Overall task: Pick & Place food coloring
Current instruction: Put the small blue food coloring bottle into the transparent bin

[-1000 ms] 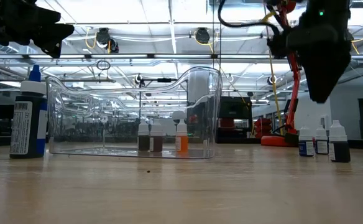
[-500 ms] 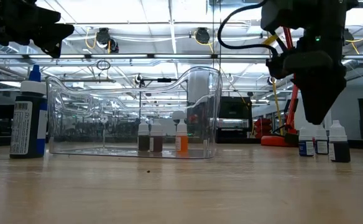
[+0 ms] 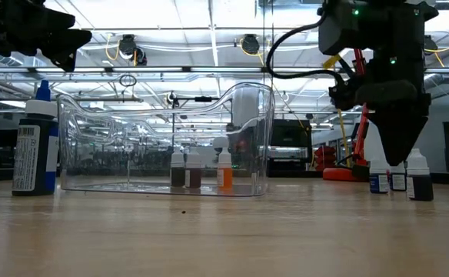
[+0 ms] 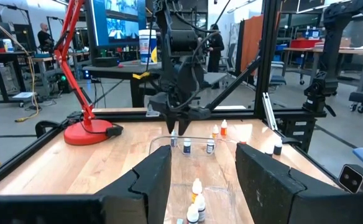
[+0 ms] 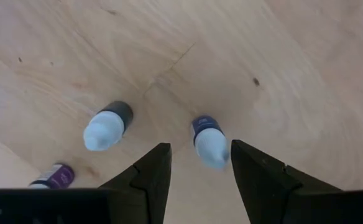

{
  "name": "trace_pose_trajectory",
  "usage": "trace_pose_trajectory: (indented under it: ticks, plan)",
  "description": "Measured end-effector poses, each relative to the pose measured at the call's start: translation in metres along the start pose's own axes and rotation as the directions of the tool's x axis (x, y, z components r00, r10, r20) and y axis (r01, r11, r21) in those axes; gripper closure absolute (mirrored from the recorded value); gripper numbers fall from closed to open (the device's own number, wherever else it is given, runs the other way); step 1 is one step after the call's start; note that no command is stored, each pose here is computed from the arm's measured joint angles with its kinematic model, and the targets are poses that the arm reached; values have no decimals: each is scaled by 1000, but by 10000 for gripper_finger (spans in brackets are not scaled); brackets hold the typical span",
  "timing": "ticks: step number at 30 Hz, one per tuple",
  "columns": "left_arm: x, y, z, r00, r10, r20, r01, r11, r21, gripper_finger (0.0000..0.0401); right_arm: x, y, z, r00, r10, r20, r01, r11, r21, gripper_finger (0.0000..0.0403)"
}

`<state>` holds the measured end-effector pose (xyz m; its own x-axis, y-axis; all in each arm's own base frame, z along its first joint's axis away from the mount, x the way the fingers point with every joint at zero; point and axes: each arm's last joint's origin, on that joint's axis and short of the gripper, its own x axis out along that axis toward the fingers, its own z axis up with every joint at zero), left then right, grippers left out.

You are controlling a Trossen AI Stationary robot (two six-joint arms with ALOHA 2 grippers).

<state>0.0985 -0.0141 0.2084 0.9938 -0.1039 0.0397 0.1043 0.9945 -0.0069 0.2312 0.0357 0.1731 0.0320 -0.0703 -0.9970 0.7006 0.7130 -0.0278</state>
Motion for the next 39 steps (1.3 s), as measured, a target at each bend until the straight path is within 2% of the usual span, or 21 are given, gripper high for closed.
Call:
trace_pose_trajectory:
  ticks: [17, 30, 39]
  plan:
    - [0, 0, 0, 1000, 0, 1, 0, 1000, 0, 219, 15, -11, 3, 999, -27, -20, 27, 999, 27, 248]
    - [0, 0, 0, 1000, 0, 1, 0, 1000, 0, 219, 15, -9, 3, 999, 23, -47, -22, 999, 31, 248]
    - [0, 0, 0, 1000, 0, 1, 0, 1000, 0, 219, 15, -9, 3, 999, 22, -47, -21, 999, 24, 290]
